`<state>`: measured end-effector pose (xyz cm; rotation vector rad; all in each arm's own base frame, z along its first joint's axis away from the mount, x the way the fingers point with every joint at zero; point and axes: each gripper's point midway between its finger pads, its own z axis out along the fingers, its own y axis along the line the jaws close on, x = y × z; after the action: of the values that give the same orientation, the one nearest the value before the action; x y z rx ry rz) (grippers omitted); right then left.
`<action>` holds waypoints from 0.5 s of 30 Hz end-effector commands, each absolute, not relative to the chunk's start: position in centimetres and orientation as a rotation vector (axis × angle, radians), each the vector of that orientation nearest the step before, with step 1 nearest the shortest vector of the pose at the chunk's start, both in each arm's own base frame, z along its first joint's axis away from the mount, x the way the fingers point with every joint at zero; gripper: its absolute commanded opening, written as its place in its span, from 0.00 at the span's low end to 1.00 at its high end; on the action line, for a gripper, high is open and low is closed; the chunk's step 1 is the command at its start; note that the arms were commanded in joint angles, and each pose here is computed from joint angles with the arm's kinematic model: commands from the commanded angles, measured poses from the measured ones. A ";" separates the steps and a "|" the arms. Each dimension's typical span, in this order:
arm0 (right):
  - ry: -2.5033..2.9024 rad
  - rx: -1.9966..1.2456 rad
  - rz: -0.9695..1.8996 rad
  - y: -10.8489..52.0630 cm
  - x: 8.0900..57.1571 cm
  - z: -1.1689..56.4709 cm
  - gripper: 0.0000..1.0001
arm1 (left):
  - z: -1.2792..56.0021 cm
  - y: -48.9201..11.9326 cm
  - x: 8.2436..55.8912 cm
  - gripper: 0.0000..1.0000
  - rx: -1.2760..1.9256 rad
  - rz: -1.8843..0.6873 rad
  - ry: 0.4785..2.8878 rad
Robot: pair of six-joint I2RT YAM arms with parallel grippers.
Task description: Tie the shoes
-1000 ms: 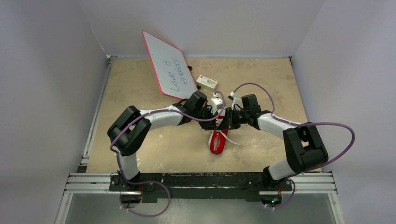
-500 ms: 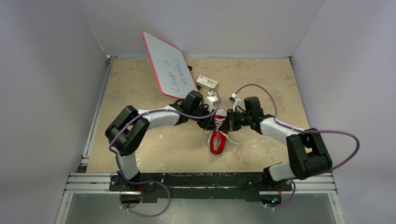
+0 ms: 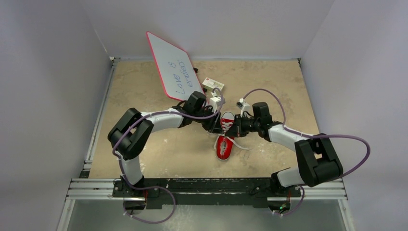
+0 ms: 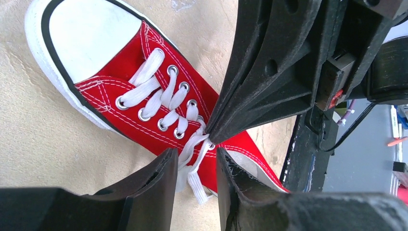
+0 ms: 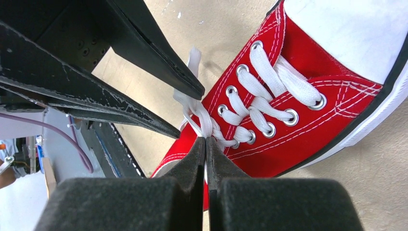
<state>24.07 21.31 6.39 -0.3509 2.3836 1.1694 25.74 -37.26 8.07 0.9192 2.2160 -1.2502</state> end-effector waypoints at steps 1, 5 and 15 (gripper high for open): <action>2.292 -0.398 1.197 21.8 24.7 8.3 0.00 | 8.6 -38.2 25.6 0.35 0.984 -1.267 2.158; 2.282 -0.389 1.196 21.9 24.9 8.5 0.00 | 7.6 -38.5 25.4 0.35 1.034 -1.218 2.179; 2.276 -0.387 1.246 22.3 24.7 8.9 0.00 | 7.1 -38.7 26.5 0.22 1.029 -1.101 2.168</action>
<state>24.32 21.47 6.69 -0.3471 2.3677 1.1775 25.45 -37.81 6.18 0.9947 2.2391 -1.1625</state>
